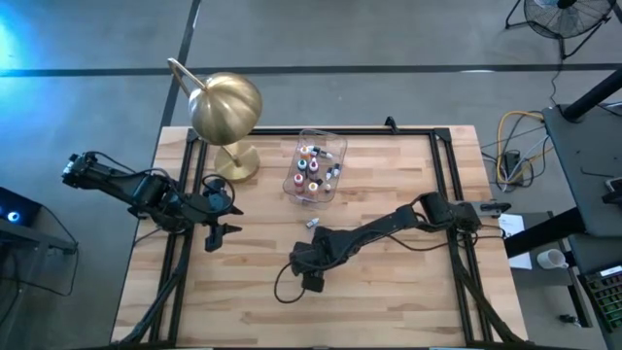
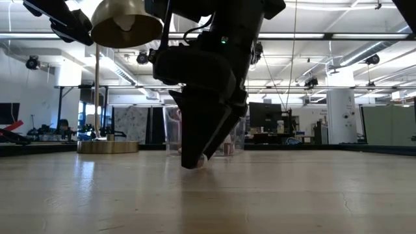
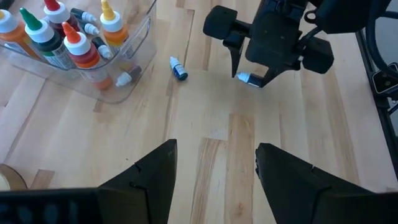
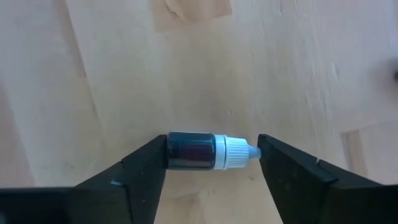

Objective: Pick & Place food coloring
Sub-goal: Put the small red food coloring bottle into the transparent bin, then put the small blue food coloring bottle into the transparent bin

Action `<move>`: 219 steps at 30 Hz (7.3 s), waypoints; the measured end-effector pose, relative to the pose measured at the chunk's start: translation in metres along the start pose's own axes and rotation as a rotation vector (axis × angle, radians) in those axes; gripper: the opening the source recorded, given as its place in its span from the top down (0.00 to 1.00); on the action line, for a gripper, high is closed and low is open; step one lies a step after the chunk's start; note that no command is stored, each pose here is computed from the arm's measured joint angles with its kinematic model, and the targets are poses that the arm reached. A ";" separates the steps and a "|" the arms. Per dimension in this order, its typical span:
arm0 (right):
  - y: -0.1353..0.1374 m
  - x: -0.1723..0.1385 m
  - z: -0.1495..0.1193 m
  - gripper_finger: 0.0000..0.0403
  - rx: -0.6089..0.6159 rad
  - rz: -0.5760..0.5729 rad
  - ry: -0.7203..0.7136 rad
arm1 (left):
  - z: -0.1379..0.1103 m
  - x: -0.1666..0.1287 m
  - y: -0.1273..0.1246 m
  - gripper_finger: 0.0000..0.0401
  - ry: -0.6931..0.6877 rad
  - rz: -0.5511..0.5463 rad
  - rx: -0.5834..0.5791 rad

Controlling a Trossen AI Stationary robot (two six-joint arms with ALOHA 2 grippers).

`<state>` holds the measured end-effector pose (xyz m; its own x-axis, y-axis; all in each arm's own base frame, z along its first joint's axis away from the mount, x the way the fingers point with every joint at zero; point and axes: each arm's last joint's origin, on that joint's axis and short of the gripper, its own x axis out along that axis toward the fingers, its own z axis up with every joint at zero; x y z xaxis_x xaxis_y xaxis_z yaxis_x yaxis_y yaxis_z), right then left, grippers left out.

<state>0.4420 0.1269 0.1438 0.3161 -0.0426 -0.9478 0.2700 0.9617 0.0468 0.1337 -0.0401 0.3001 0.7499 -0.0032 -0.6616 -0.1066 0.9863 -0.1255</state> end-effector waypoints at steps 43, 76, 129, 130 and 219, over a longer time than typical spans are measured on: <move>-0.009 -0.018 0.007 0.34 -0.789 0.032 0.001 | 0.001 0.000 0.001 0.52 -0.021 0.031 -0.002; -0.026 -0.009 0.014 0.85 -0.264 0.068 0.053 | 0.003 0.002 0.001 0.52 -0.036 0.059 -0.037; -0.061 -0.067 0.027 0.44 -0.335 -0.060 -0.020 | -0.009 0.023 0.002 0.52 -0.080 0.129 -0.085; -0.058 -0.060 0.027 0.44 -0.383 -0.061 -0.008 | -0.010 0.023 0.002 0.52 -0.075 0.131 -0.084; -0.118 -0.006 0.059 0.44 1.701 -0.177 0.053 | -0.018 0.009 0.002 0.52 0.031 -0.095 -0.311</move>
<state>0.4617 -0.0024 0.1622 0.1595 -0.0669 -0.9849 0.8979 -0.4048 0.1729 0.1282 -0.0411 0.2803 0.7460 -0.1028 -0.6580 -0.2347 0.8840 -0.4042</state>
